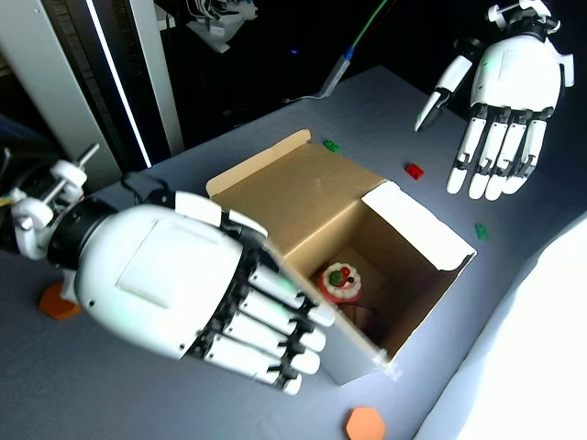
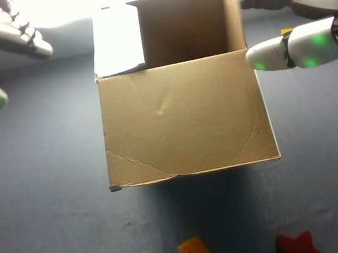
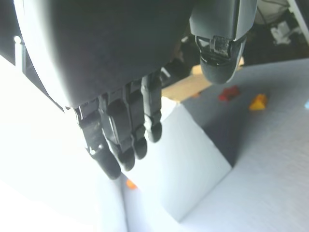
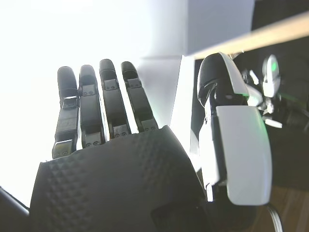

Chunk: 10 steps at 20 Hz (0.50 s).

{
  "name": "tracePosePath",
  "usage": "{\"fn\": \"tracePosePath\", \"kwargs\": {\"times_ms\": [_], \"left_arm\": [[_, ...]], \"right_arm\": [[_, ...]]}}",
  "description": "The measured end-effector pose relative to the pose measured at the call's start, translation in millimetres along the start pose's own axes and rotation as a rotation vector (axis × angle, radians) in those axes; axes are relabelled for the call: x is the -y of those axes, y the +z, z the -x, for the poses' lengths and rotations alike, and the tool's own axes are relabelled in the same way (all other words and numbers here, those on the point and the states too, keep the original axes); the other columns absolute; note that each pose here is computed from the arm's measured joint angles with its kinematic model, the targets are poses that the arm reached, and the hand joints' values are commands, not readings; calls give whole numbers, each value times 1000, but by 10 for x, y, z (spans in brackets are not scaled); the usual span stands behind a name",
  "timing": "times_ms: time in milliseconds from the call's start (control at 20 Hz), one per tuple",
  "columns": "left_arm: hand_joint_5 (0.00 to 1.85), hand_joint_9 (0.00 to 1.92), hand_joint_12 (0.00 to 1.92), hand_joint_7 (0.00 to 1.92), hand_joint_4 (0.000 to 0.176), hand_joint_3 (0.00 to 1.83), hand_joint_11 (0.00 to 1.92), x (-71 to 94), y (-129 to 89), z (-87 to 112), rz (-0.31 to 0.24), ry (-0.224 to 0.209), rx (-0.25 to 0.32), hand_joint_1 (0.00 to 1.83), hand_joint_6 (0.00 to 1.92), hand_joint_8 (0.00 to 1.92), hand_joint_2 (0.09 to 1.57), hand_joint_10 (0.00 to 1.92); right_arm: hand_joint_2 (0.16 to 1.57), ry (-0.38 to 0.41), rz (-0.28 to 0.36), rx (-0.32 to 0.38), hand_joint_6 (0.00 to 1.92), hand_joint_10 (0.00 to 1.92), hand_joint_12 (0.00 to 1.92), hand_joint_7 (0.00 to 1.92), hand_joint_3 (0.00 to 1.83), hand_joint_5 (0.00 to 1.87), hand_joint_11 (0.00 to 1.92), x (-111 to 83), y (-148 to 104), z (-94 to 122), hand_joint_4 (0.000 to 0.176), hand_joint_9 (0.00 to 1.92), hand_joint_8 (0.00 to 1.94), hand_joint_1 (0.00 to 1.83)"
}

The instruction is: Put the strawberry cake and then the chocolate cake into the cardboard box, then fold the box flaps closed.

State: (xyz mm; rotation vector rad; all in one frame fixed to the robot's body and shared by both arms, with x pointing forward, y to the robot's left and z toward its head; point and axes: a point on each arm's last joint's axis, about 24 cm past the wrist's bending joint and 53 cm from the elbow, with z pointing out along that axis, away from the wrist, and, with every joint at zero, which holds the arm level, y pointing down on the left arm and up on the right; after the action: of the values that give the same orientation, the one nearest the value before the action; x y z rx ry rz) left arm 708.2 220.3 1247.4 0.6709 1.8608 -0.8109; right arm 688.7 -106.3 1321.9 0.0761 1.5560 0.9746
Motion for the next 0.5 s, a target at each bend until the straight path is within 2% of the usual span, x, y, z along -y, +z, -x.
{"fn": "tracePosePath", "kwargs": {"times_ms": [150, 300, 500], "left_arm": [[280, 304, 983, 305, 44, 1, 0, -24, -64, -194, 4, -18, -40, 24, 0, 0, 1231, 0], [280, 304, 983, 305, 44, 1, 0, 29, -59, -362, -21, -60, -70, 24, 0, 0, 1231, 0], [280, 304, 982, 305, 44, 1, 0, 171, -68, -537, -69, -38, -102, 24, 0, 0, 1231, 0]], "right_arm": [[1178, 5, 19, -1, 0, 1, 728, 221, 1, 171, 0, -89, 40, -15, 0, 196, 0, 89], [1178, -47, 42, -31, 0, 1, 727, 221, 1, 171, 0, -197, 97, -156, 0, 196, 0, 89], [1178, -135, 43, -43, 0, 1, 726, 221, 1, 171, 0, -200, 124, -256, 0, 196, 0, 89]]}}
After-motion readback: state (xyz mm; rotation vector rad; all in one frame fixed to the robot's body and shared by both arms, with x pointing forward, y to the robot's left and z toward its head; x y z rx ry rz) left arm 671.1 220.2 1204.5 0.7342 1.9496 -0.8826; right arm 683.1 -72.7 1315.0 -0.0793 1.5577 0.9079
